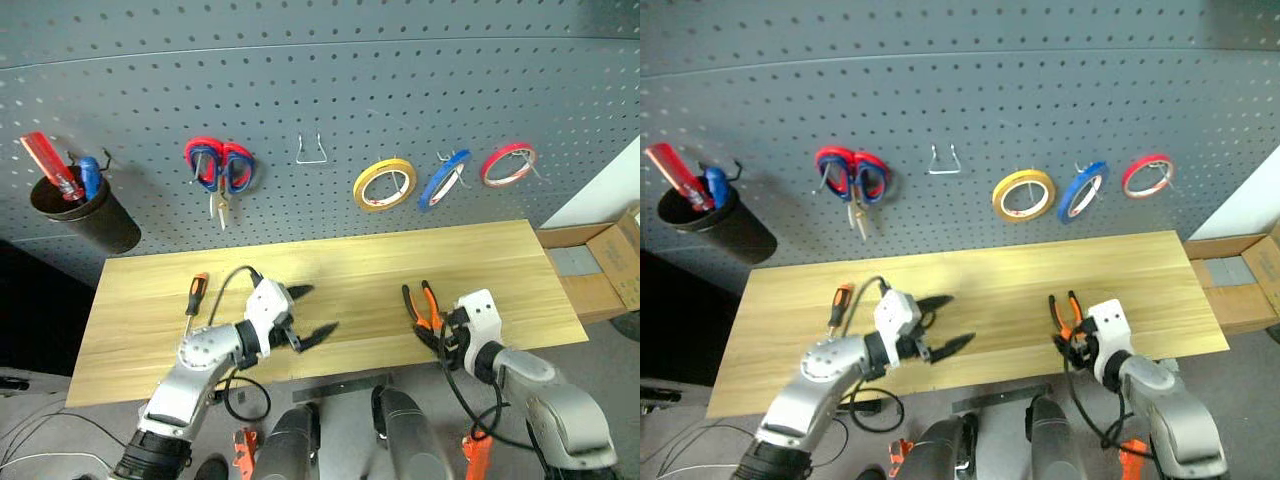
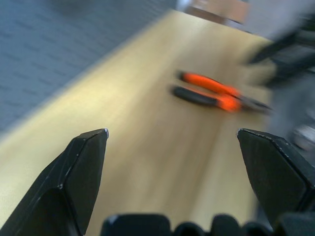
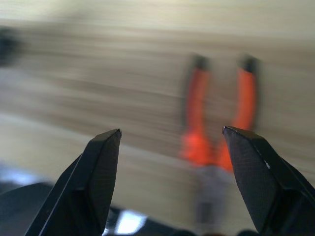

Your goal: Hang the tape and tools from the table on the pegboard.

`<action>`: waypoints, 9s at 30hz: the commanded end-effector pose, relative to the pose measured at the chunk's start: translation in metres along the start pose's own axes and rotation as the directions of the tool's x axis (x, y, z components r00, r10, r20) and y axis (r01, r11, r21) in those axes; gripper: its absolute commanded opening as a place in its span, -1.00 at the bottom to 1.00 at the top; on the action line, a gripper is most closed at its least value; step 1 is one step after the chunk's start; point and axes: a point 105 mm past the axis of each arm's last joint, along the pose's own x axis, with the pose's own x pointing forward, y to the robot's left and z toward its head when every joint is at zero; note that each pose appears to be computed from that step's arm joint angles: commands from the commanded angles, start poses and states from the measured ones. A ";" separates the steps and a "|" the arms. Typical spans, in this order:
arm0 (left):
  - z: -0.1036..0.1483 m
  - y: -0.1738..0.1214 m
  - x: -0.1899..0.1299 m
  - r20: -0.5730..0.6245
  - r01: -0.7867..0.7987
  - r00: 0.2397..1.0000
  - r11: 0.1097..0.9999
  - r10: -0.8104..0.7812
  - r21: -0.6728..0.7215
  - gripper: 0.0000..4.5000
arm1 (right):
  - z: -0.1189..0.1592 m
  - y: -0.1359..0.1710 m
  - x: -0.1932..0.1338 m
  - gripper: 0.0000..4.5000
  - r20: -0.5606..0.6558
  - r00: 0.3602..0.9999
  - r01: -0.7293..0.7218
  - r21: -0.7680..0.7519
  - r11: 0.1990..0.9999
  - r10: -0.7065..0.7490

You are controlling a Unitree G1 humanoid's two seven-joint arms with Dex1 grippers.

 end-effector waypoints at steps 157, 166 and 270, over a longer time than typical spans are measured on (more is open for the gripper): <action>-0.095 0.061 -0.018 -0.610 -0.590 0.678 0.798 0.410 -0.119 0.83 | 0.076 0.121 -0.024 1.00 -0.019 0.733 -0.571 -0.561 0.600 0.680; -0.103 0.056 -0.036 -0.672 -0.594 0.640 0.795 0.373 -0.124 -0.44 | 0.076 0.115 -0.023 1.00 -0.019 0.750 -0.557 -0.557 0.615 0.661; -0.075 0.149 -0.099 -0.565 -0.795 0.555 0.588 0.610 -0.148 0.73 | 0.092 0.180 0.016 1.00 0.062 0.643 -0.569 -0.629 0.530 0.764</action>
